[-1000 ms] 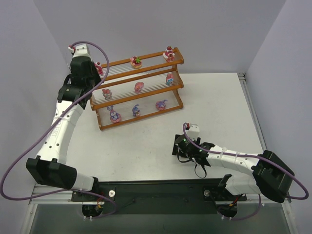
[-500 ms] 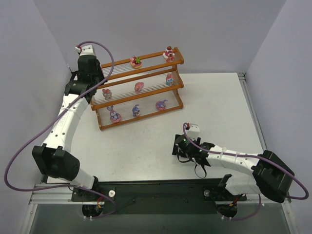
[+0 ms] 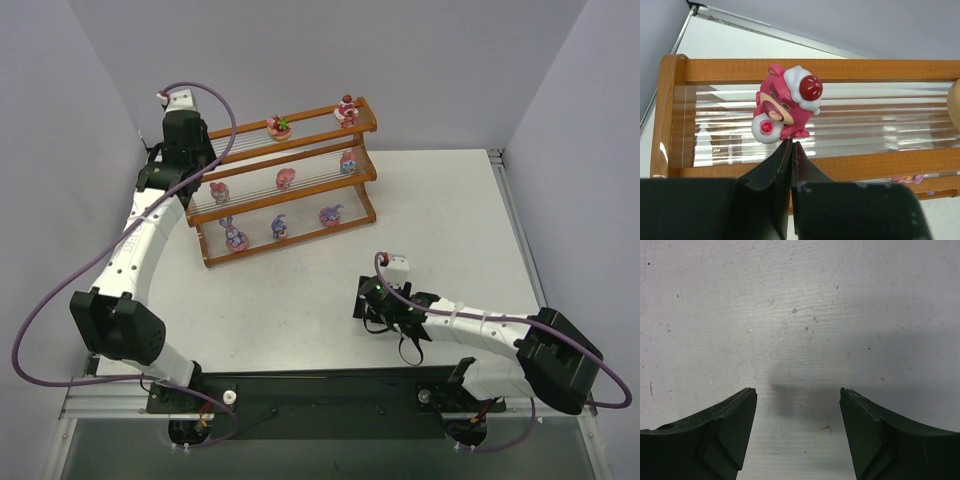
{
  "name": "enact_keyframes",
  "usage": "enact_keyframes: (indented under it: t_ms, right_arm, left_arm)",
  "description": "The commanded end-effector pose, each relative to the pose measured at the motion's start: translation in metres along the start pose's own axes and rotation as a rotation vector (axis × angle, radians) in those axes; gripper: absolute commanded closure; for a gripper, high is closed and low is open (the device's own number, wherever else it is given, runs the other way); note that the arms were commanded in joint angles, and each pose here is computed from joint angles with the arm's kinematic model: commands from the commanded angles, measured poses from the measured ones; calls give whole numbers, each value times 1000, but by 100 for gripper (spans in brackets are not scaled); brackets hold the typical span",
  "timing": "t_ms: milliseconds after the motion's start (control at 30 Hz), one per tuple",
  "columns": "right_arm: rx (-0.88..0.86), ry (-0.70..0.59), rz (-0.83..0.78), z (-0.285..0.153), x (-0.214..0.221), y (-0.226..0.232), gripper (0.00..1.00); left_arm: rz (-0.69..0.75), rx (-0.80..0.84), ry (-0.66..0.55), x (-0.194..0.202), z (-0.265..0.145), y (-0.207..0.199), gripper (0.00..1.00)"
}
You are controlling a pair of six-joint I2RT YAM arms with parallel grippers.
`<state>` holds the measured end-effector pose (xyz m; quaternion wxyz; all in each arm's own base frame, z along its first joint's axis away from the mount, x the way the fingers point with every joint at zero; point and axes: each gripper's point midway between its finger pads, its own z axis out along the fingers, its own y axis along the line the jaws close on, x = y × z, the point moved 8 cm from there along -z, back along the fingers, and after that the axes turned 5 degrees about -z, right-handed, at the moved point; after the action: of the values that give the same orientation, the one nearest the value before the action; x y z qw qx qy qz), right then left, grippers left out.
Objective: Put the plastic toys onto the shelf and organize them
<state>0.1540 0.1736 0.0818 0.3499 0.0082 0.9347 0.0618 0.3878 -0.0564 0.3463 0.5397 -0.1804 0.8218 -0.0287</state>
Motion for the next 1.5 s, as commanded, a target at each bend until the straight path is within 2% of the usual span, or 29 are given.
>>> enact_keyframes:
  t_ms: [0, 1000, 1233, 1467]
  right_arm:
    - [24, -27, -2, 0, -7, 4, 32]
    - [37, -25, -5, 3, -7, 3, 32]
    - [38, -25, -4, 3, -6, 3, 32]
    - [40, -22, -6, 4, -6, 3, 32]
  left_arm:
    - [-14, 9, -39, -12, 7, -5, 89]
    - [-37, 97, -60, -11, 16, -20, 90]
    - [-36, 74, -54, -11, 6, -15, 90]
    - [-43, 65, -100, -21, -20, -7, 89]
